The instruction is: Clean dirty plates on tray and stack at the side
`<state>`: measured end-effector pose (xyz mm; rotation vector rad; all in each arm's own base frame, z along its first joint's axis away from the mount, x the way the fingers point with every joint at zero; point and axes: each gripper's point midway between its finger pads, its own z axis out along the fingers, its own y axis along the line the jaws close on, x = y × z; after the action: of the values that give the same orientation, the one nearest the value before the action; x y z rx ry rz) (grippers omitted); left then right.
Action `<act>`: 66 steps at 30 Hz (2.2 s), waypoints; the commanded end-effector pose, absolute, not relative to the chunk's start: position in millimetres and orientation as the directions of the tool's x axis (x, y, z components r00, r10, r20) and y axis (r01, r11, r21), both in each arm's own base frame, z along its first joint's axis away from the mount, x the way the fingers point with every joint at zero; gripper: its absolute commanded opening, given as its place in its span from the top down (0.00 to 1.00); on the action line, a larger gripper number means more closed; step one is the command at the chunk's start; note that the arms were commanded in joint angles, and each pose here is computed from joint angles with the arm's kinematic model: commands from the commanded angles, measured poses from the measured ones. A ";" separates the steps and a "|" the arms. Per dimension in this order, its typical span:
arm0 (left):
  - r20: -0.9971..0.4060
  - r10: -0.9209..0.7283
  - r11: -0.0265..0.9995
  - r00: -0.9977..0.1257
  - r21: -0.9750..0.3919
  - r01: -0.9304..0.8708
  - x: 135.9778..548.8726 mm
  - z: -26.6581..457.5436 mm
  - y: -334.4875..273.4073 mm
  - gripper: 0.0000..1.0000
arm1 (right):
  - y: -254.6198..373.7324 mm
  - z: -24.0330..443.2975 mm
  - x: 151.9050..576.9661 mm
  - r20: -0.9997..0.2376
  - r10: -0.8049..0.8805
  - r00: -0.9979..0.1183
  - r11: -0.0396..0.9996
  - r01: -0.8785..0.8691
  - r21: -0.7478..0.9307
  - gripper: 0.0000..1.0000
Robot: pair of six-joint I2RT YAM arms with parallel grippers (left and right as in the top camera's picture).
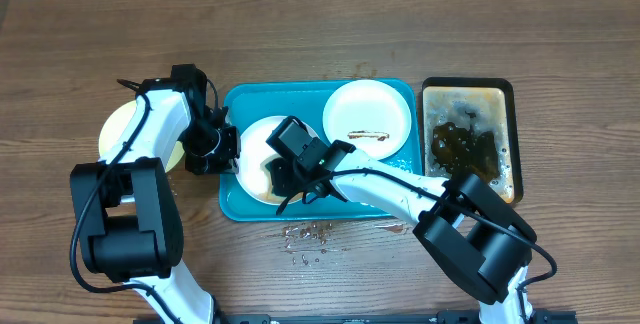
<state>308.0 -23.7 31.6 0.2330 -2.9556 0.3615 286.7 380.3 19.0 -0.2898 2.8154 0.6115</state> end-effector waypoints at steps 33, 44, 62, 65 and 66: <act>0.076 -0.113 0.911 -0.991 -0.389 -0.134 334.3 35.6 -58.5 0.40 | 337.5 -1.1 274.7 -0.197 -0.129 -0.972 0.961 -0.172 0.217 0.96; 0.021 -0.067 0.976 -0.998 -0.207 -0.070 340.5 25.0 -44.0 0.46 | 324.0 -3.9 275.5 -0.169 -0.115 -0.979 0.971 -0.146 0.188 0.96; 0.076 -0.066 0.990 -0.995 -0.117 -0.075 325.1 23.0 -30.0 0.50 | 308.8 -5.9 280.0 -0.143 -0.088 -0.986 0.980 -0.111 0.165 0.96; 0.108 -0.066 0.991 -0.992 -0.112 -0.078 317.4 23.6 -29.6 0.54 | 308.7 -5.9 279.8 -0.142 -0.088 -0.986 0.980 -0.111 0.165 0.96; 0.110 -0.065 0.991 -0.992 -0.110 -0.078 316.8 23.6 -29.2 0.54 | 308.8 -5.9 279.9 -0.143 -0.088 -0.986 0.980 -0.111 0.165 0.96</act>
<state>318.9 -45.3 26.0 0.1031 -3.0246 0.2815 283.1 329.8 10.9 -0.1708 2.9499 0.3714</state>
